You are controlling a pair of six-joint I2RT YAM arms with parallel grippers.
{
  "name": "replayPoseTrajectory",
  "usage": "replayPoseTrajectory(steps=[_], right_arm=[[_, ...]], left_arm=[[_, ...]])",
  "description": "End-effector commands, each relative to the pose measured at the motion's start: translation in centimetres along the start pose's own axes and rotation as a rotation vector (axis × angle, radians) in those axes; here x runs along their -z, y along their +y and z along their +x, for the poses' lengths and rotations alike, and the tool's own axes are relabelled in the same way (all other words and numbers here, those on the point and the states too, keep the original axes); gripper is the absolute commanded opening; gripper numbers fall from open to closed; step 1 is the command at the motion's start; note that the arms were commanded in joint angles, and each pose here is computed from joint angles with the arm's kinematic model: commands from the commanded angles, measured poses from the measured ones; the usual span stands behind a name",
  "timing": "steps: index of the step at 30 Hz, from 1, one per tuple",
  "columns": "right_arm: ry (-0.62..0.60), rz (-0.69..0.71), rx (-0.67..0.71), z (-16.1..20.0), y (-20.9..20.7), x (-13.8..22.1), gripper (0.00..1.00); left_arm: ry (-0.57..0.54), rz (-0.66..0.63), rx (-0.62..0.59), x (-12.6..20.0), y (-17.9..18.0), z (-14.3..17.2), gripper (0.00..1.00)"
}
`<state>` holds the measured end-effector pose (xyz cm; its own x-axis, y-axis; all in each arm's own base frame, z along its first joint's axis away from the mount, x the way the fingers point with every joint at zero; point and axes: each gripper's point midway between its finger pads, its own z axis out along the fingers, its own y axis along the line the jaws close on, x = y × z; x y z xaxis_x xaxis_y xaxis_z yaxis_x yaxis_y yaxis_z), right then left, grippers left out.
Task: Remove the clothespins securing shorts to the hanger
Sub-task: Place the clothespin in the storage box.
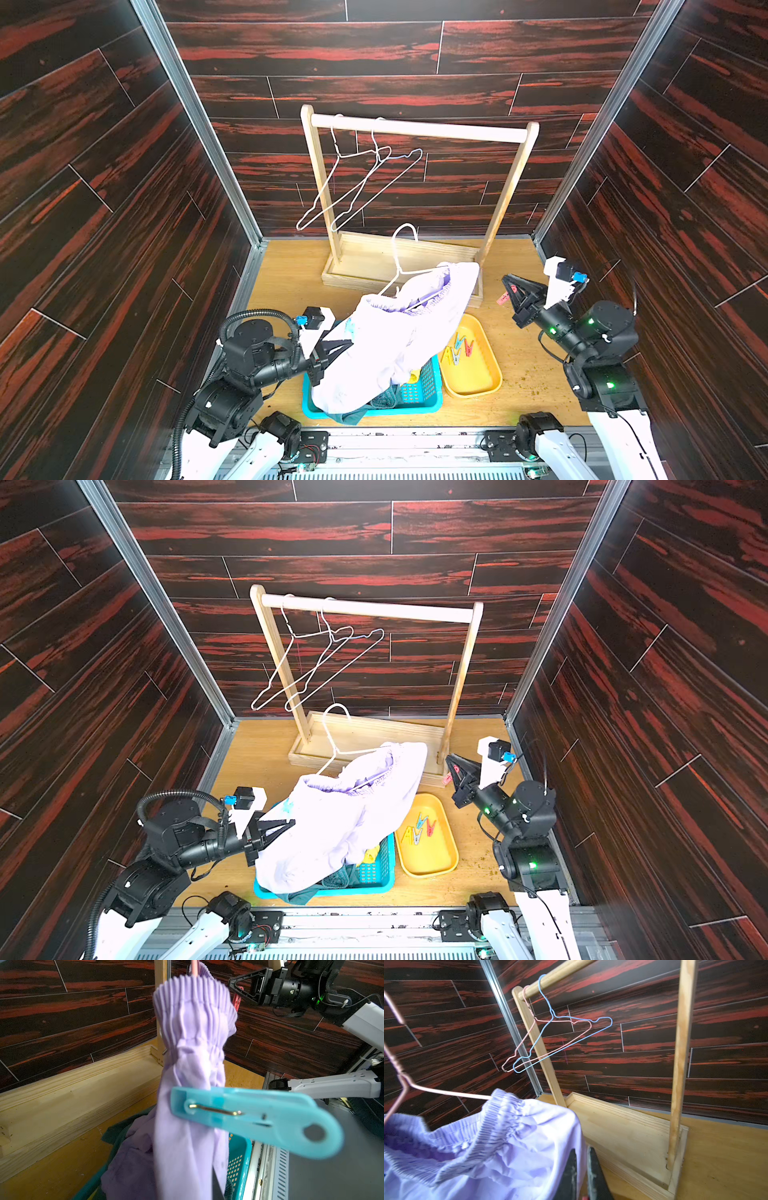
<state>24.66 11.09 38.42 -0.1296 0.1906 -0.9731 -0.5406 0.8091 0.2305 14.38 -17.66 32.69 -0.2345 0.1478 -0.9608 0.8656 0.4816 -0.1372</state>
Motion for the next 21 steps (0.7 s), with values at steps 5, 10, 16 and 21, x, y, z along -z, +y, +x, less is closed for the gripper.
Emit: replayPoseTrajectory(steps=[5, 10, 16, 21], right_arm=[[0.03, 0.062, -0.047, 3.4, -2.0, -0.7, 0.0], [0.064, 0.072, -0.105, 6.5, -2.9, -1.1, 0.0], [0.103, 0.09, -0.157, 8.9, -3.6, -1.2, 0.0], [0.13, 0.13, -0.209, 11.1, -4.6, -1.0, 0.0]], left_arm=[[-0.015, 0.003, -0.028, -0.2, 0.1, -0.4, 0.0], [-0.01, -0.001, -0.023, -0.3, 0.2, -0.4, 0.0], [-0.01, -0.001, -0.022, -0.2, 0.2, -0.4, 0.0], [-0.011, -0.003, -0.022, -0.2, 0.2, -0.5, 0.0]])
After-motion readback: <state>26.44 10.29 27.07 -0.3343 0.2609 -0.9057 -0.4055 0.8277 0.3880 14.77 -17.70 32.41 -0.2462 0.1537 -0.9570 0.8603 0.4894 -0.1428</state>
